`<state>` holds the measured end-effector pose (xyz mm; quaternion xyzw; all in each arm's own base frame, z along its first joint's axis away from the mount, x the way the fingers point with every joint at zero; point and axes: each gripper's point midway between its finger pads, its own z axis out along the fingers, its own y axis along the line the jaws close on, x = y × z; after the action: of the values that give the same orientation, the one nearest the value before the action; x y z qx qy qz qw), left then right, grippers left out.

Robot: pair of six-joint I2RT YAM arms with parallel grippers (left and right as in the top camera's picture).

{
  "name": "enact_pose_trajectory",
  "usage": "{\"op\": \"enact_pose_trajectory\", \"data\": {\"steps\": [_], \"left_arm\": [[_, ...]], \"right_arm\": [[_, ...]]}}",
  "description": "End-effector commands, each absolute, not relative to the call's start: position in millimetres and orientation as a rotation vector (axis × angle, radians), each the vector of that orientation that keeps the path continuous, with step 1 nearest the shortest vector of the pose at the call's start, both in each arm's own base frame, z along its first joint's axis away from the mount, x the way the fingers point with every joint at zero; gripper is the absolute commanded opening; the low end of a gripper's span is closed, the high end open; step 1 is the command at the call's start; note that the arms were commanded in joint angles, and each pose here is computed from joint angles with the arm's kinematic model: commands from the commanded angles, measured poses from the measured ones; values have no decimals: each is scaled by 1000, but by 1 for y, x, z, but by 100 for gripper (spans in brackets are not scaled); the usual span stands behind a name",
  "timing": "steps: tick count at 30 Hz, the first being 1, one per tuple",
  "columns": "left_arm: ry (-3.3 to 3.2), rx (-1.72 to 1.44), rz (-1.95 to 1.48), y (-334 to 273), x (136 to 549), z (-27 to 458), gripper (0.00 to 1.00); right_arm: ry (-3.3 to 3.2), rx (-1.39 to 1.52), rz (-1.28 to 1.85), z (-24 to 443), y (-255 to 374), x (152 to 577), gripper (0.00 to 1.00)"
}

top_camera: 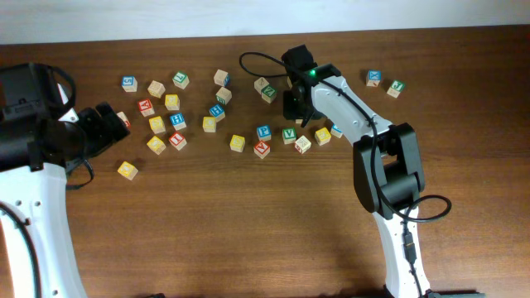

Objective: Spell out RSS
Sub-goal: 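Reach the right gripper to the green R block near center, then grasp the green R block and carry it toward the front center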

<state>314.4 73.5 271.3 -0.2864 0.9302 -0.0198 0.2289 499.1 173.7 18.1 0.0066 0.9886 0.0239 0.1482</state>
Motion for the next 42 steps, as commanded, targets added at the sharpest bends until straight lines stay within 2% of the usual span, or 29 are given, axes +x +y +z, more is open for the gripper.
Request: {"op": "enact_pose_trajectory", "data": {"steps": [1,6,11,15,18,21,23,25,30,37,42], "left_arm": [[2538,-810,-50,76,315,276,99],[2538,-811,-50,76,315,276,99],[2538,-811,-50,76,315,276,99],[2538,-811,-50,76,315,276,99],[2538,-811,-50,76,315,276,99],[2538,-811,-50,76,315,276,99],[2538,-811,-50,76,315,276,99],[2538,-811,-50,76,315,276,99],[2538,-811,-50,76,315,276,99],[2538,-811,-50,76,315,276,99],[2538,-811,-50,76,315,276,99]], "right_arm": [[2846,16,71,15,174,500,39],[2855,13,89,15,176,499,38],[2876,6,123,14,180,494,24],[2861,6,130,22,181,498,21],[2840,5,141,54,183,502,20],[2828,1,158,113,182,495,20],[2920,-51,346,148,200,462,17],[3018,-133,489,153,222,429,16],[3125,-386,456,130,278,371,17],[3152,-155,113,47,336,310,19],[3156,-131,69,22,337,301,21]]}}
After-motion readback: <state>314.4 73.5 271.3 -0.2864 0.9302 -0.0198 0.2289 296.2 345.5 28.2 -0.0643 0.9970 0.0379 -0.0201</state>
